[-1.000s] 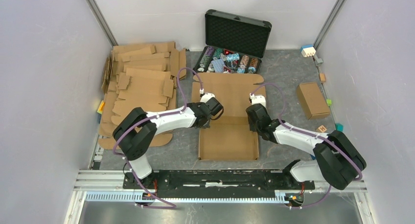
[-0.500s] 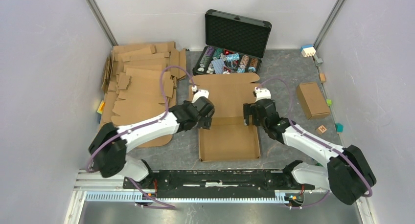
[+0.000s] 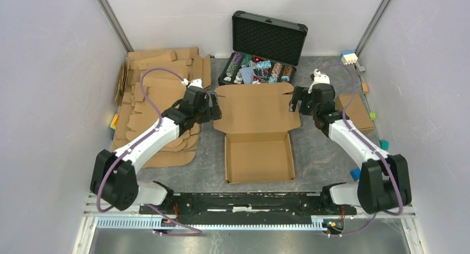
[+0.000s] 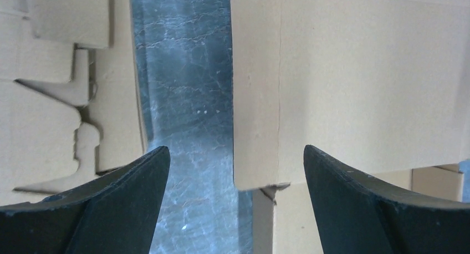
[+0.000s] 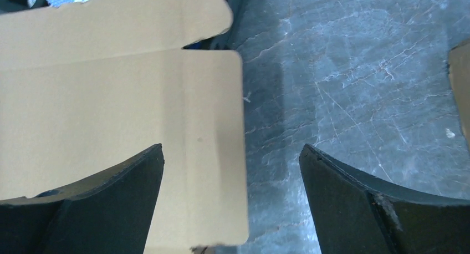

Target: Fold the paper box

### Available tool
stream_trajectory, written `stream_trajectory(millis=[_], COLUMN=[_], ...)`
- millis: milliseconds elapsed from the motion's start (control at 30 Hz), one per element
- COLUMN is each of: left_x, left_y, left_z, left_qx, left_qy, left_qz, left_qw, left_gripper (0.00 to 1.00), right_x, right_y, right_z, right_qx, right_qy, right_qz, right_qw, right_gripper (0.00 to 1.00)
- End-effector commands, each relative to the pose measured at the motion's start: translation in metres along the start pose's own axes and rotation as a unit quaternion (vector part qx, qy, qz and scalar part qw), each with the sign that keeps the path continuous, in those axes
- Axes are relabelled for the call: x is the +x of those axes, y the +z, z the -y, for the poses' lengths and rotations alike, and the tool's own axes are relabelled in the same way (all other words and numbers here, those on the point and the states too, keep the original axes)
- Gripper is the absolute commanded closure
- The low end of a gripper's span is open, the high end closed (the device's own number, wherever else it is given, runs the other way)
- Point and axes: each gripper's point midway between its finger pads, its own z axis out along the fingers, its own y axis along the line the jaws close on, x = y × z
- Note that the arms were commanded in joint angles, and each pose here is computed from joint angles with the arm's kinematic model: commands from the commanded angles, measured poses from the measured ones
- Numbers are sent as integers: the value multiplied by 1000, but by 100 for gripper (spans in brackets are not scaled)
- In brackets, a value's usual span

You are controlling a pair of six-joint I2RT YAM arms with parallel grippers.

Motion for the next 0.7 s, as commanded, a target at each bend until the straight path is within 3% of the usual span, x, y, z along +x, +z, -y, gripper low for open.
stream_trajectory(millis=[0,133,200,333,467,567,667], left_x=[-21,-19,-16,-15,-13,-20,-27], left_y=[23,41,48,57,62,56,47], left_z=[21,26,26,28,29,33,44], left_qx=[70,112,117,122,118,102,78], left_qy=[-28,-46,-49,-37,-29,-3,57], left_qz=[-10,-35,-46,-51,-62,-40,-13], left_qw=[997,992,991,990,991,994,995], left_gripper=[5,9,15,36,55,58,69], right_x=[-8,-3,2,9,8,0,-7], right_y=[21,36,39,41,39,34,32], right_z=[-14,-16,-22,-30,-30,-32,-38], right_qx=[-113,-132,-151,-175,-172,-160,-148], right_qy=[54,55,55,58,52,31,0], right_qz=[-6,-28,-39,-52,-54,-40,-29], right_qw=[992,989,986,982,982,986,988], right_gripper=[4,7,13,27,49,58,80])
